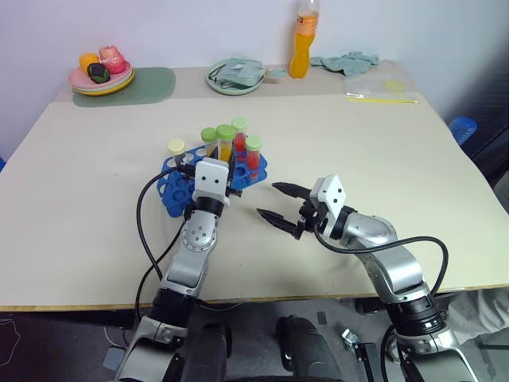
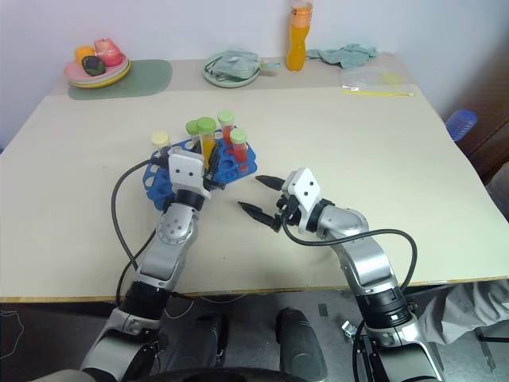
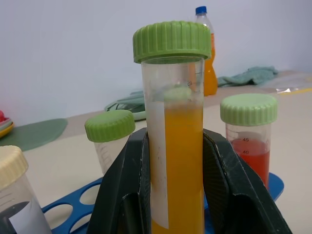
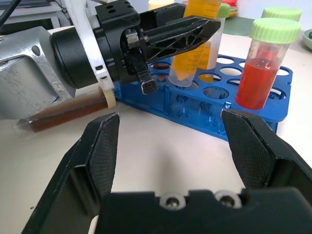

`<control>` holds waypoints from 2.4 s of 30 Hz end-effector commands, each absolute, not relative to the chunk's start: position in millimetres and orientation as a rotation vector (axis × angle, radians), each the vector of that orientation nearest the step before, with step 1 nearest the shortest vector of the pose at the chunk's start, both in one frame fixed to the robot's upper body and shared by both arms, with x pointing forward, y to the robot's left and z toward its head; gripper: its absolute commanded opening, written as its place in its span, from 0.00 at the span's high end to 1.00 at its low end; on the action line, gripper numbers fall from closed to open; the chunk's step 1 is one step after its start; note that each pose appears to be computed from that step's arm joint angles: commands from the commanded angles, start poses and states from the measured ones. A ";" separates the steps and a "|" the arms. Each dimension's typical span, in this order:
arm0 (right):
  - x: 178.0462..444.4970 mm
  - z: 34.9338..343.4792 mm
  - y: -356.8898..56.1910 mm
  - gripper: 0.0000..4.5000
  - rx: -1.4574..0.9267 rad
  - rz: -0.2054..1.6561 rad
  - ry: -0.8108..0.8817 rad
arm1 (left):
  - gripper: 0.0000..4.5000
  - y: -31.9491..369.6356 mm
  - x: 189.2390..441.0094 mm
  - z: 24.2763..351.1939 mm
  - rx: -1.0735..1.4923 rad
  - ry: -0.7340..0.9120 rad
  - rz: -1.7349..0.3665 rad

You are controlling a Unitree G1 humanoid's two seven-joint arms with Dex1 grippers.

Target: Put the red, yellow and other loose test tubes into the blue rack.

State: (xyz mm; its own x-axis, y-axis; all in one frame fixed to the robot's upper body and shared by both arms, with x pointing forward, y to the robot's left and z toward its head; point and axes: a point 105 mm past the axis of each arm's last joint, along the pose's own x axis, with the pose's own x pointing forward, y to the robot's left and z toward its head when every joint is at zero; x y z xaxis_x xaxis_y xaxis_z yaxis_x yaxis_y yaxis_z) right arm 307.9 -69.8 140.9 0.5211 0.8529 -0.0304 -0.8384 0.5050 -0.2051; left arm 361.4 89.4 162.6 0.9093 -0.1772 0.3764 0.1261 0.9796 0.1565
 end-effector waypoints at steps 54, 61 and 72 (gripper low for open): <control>309.0 150.2 -54.6 0.19 -0.281 1.150 -0.124 | 0.02 173.2 303.4 162.3 0.147 0.406 -0.041; 274.1 138.5 -58.3 0.19 -0.330 1.385 0.001 | 0.02 150.7 312.8 138.0 0.076 0.619 -0.129; 265.3 134.8 -59.7 0.19 -0.349 1.389 0.024 | 0.02 138.3 303.8 159.7 0.070 0.716 -0.040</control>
